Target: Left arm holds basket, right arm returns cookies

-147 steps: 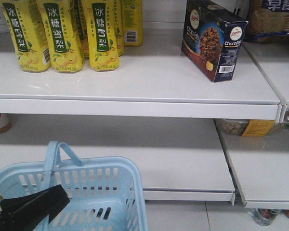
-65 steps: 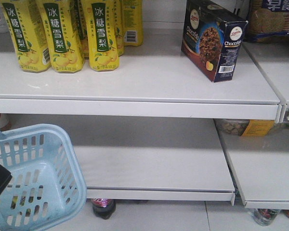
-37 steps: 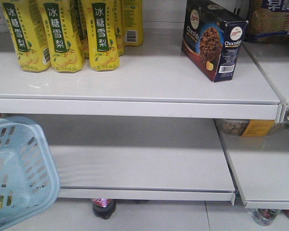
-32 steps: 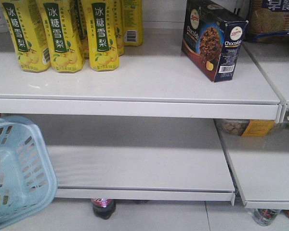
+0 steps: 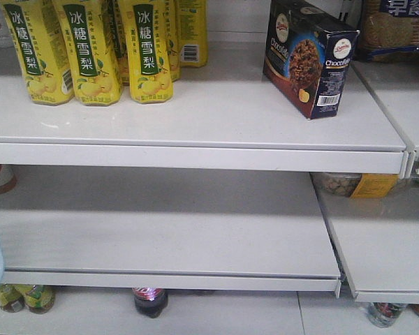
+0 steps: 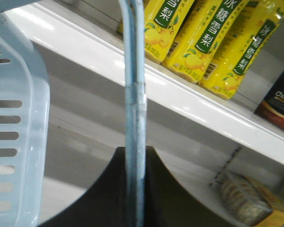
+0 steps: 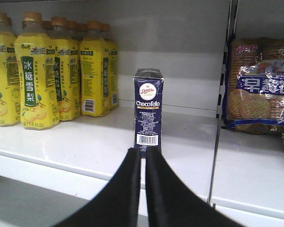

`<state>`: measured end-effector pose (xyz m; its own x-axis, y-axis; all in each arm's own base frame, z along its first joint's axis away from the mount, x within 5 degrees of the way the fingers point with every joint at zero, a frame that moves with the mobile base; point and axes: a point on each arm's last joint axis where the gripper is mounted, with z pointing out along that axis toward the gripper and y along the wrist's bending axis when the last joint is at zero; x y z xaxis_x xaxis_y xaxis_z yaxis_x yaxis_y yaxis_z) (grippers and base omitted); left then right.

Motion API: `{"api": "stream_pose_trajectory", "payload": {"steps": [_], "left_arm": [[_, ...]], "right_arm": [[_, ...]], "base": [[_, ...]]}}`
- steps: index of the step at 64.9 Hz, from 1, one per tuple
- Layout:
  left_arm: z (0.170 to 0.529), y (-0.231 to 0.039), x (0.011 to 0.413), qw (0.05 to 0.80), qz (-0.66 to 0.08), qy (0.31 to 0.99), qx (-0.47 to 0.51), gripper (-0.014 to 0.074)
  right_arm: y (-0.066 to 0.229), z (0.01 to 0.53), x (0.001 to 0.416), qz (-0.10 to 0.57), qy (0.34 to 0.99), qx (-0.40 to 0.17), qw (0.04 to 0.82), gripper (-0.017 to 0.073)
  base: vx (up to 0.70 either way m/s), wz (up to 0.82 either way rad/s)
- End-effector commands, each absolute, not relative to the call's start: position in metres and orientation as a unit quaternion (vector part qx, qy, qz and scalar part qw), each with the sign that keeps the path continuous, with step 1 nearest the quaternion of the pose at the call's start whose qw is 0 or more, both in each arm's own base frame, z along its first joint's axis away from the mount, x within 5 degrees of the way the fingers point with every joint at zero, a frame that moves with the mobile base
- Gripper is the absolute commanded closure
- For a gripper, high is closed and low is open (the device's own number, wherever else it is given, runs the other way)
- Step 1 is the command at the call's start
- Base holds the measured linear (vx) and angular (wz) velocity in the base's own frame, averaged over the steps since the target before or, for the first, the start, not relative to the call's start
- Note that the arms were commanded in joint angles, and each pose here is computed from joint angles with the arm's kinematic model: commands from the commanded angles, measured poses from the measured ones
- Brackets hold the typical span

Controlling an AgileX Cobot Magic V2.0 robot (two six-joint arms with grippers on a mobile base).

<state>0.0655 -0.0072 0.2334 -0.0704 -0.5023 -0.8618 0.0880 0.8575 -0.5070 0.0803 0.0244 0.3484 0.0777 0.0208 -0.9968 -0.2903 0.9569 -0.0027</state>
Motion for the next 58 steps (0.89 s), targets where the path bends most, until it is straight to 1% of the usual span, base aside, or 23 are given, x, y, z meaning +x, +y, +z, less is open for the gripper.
{"api": "stream_pose_trajectory", "payload": {"steps": [1, 13, 17, 28, 31, 43, 50, 58], "left_arm": [[0.255, -0.006, 0.062, 0.734, -0.179, 0.648, -0.094, 0.0596], [0.254, -0.003, 0.055, 0.759, -0.101, 0.641, -0.048, 0.0596], [0.25, -0.003, 0.052, 0.768, -0.09, 0.633, -0.044, 0.0596], [0.223, -0.002, 0.052, 0.767, -0.101, 0.632, -0.056, 0.0596], [0.218, -0.002, 0.053, 0.758, -0.104, 0.641, -0.061, 0.0596], [0.215, -0.002, 0.054, 0.75, -0.06, 0.658, -0.027, 0.0596], [0.211, -0.002, 0.054, 0.737, -0.057, 0.673, -0.026, 0.0596], [0.212, -0.002, 0.054, 0.737, -0.058, 0.672, -0.027, 0.0596]], "right_arm": [[0.023, 0.363, 0.079, 0.104, 0.636, -0.095, 0.758, 0.057], [0.023, 0.363, 0.079, 0.104, 0.636, -0.095, 0.758, 0.057], [0.023, 0.363, 0.079, 0.104, 0.636, -0.095, 0.758, 0.057], [0.023, 0.363, 0.079, 0.104, 0.636, -0.095, 0.758, 0.057], [0.023, 0.363, 0.079, 0.104, 0.636, -0.095, 0.758, 0.057], [0.023, 0.363, 0.079, 0.104, 0.636, -0.095, 0.758, 0.057], [0.023, 0.363, 0.079, 0.104, 0.636, -0.095, 0.758, 0.057], [0.023, 0.363, 0.079, 0.104, 0.636, -0.095, 0.758, 0.057]], "base": [[0.0, 0.0], [0.0, 0.0], [0.0, 0.0], [0.0, 0.0], [0.0, 0.0], [0.0, 0.0], [0.0, 0.0], [0.0, 0.0]]}}
